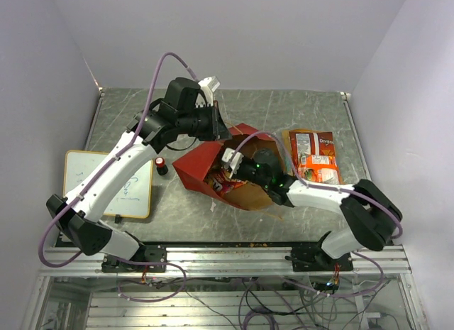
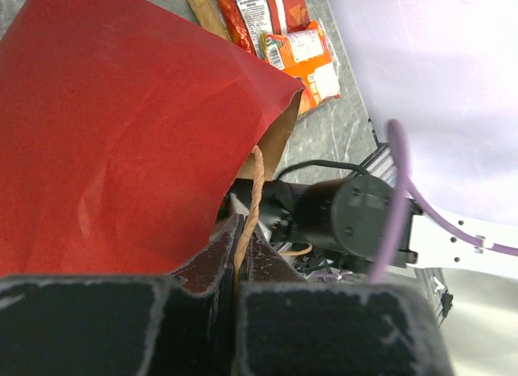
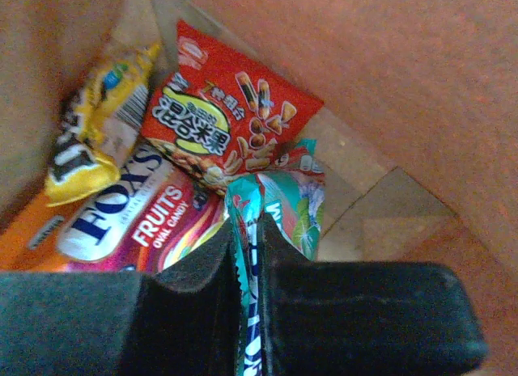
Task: Take the snacks out of the paper bag
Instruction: Take out the snack from the paper bag.
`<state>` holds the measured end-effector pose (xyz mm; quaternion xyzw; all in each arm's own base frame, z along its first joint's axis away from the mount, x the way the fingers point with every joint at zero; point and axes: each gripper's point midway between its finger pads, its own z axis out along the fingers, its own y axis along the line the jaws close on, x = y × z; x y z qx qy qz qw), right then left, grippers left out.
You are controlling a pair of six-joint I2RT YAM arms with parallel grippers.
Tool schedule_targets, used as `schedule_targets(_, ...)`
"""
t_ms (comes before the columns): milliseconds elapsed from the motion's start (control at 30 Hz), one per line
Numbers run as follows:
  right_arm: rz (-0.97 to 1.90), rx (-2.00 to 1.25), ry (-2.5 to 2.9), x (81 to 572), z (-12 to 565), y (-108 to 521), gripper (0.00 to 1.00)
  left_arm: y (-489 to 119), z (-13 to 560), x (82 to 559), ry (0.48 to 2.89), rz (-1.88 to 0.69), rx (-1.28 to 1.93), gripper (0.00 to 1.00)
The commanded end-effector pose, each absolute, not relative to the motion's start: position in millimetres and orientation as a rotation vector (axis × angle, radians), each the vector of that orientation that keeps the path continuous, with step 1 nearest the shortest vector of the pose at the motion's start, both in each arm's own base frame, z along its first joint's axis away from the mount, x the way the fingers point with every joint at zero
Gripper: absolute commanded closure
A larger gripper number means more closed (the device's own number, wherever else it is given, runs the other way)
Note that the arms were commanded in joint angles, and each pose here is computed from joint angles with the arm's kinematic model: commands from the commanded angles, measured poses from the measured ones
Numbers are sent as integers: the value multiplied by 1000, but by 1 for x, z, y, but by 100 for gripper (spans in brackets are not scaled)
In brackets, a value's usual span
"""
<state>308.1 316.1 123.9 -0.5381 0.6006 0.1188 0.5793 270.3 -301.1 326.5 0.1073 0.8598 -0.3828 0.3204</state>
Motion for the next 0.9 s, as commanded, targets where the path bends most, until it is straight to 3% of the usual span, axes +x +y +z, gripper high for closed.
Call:
schedule_targets(0, 452, -1223, 1429, 280, 141, 318, 100, -298, 331, 288, 2221, -989, 272, 93)
schedule_targets(300, 573, -1041, 1506, 242, 206, 284, 100, -296, 316, 317, 2264, -1004, 236, 93)
schedule_targets(600, 580, -975, 1482, 203, 319, 240, 100, -277, 304, 339, 2301, -995, 129, 93)
schedule_targets(867, 162, -1030, 1339, 209, 396, 174, 100, -269, 296, 341, 2329, -975, 103, 93)
